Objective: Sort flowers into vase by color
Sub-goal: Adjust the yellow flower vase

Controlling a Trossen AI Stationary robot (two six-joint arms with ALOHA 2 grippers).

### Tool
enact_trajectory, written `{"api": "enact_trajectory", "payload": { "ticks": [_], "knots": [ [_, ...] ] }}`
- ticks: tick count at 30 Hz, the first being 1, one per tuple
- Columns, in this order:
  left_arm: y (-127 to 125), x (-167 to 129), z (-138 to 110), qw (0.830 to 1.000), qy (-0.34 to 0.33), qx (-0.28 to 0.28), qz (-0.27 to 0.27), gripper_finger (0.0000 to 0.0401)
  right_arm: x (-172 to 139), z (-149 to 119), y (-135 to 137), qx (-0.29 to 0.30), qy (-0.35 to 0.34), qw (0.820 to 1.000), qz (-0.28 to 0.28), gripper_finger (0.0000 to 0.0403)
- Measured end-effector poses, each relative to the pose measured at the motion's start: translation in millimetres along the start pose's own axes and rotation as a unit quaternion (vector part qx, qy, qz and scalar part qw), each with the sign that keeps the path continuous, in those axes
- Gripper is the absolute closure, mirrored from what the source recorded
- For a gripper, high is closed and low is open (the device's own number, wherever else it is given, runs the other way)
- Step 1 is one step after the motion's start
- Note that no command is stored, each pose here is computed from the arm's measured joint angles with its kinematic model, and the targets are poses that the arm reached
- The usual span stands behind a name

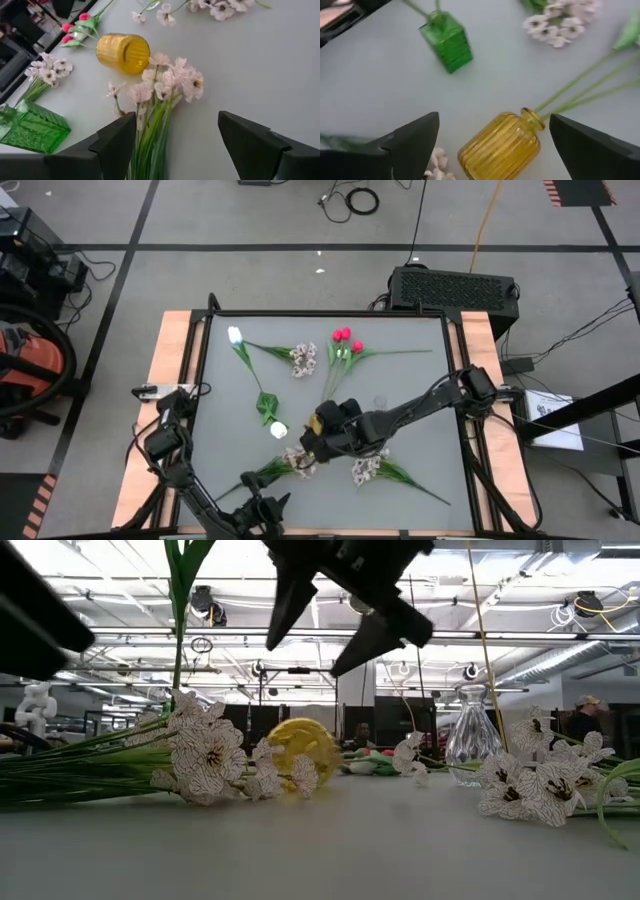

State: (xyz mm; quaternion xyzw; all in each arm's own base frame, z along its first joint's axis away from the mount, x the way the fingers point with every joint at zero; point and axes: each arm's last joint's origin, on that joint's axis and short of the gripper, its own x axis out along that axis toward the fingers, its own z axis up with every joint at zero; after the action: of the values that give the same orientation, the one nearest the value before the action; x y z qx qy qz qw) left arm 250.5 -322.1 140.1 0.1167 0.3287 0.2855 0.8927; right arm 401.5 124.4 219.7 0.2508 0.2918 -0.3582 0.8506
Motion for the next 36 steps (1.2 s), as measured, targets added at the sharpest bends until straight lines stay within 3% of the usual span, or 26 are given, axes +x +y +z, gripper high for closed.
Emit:
{"api": "enact_trajectory", "payload": {
  "ticks": [7,14,20,36],
  "knots": [
    [-1.5,-10.0,-6.0,1.0,-0.007,-0.001,-0.01,0.0116,12.4,-22.6,0.6,0.066,-0.054,0.996,-0.035,0.0031],
    [-2.8,-19.8,-11.8,1.0,-0.015,0.006,-0.021,0.0116,31.6,-52.1,-0.8,0.118,-0.049,0.99,-0.064,0.0009],
    [-3.5,-33.1,-20.3,0.999,-0.024,0.028,-0.033,0.0116,34.9,-58.6,-4.0,0.158,-0.041,0.983,-0.078,0.0003],
    [-2.6,-51.9,-32.6,0.996,-0.04,0.057,-0.047,0.0116,46.9,-63.8,-3.9,0.149,-0.018,0.986,-0.08,0.0009]
  ]
}}
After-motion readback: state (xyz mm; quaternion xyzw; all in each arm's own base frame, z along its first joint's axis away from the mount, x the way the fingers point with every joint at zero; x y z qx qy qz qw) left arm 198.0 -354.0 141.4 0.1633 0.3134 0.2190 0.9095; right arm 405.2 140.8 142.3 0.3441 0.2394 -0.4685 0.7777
